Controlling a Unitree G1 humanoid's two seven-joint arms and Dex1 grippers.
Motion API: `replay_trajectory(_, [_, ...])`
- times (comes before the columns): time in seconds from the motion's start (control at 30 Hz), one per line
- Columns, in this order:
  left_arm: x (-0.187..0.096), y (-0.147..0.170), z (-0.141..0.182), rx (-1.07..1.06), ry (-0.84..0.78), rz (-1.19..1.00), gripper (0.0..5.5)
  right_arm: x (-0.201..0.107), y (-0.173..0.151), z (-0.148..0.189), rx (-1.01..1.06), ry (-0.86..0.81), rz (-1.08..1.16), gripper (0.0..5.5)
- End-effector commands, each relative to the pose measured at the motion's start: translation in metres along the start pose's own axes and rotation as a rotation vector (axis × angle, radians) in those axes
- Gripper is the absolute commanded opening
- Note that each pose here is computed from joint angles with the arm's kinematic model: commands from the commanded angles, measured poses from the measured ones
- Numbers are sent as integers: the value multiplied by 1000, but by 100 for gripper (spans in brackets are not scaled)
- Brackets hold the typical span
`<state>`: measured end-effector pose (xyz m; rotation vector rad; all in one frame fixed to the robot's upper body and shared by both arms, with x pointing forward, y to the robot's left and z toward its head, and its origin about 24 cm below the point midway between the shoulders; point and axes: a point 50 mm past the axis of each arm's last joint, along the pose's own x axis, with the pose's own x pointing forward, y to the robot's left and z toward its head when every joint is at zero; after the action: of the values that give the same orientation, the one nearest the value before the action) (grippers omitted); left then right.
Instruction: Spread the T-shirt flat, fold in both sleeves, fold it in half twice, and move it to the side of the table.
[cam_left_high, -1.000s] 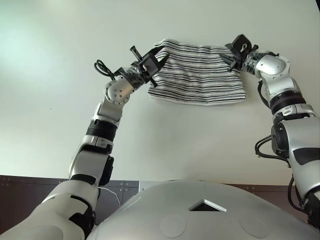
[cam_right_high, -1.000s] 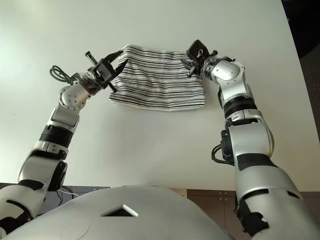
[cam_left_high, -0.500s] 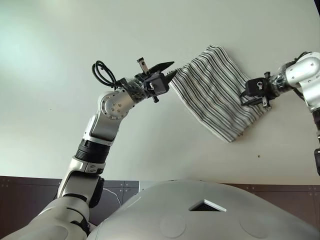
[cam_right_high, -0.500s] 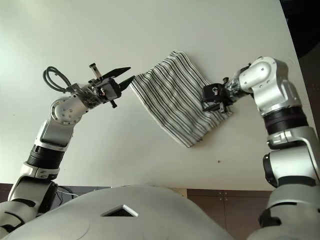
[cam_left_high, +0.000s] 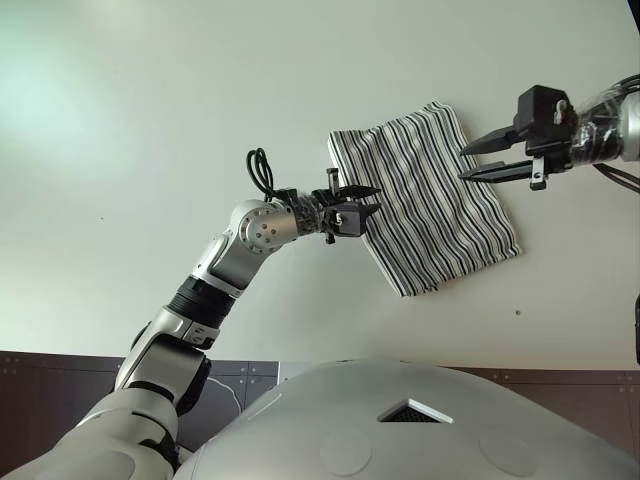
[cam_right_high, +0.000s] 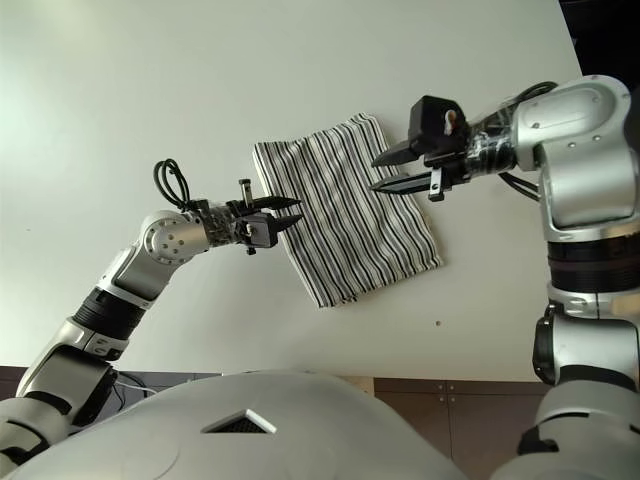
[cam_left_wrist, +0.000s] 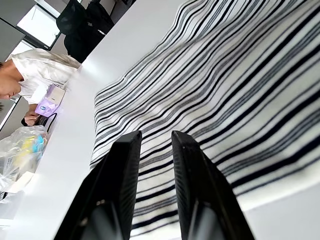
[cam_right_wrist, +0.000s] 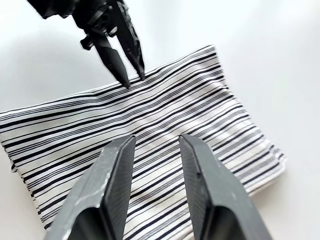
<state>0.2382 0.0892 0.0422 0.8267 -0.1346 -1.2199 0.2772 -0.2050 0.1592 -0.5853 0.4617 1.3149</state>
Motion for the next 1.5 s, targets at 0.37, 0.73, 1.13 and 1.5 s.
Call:
replay_trajectory(0.37, [-40, -49, -35, 23, 138, -266, 109, -14, 43, -49, -23, 183, -94, 159])
replay_trajectory(0.73, [-113, 17, -44, -81, 198, 112, 109, 50, 105, -90, -106, 269, 234, 159])
replay_trajectory(1.13, [-127, -21, -6, 161, 37, -189, 109, 22, 92, -39, -116, 90, 8, 159])
replay_trajectory(1.5, [-108, -87, 18, 273, -108, -261, 197, -39, 89, -68, 40, 137, -197, 161])
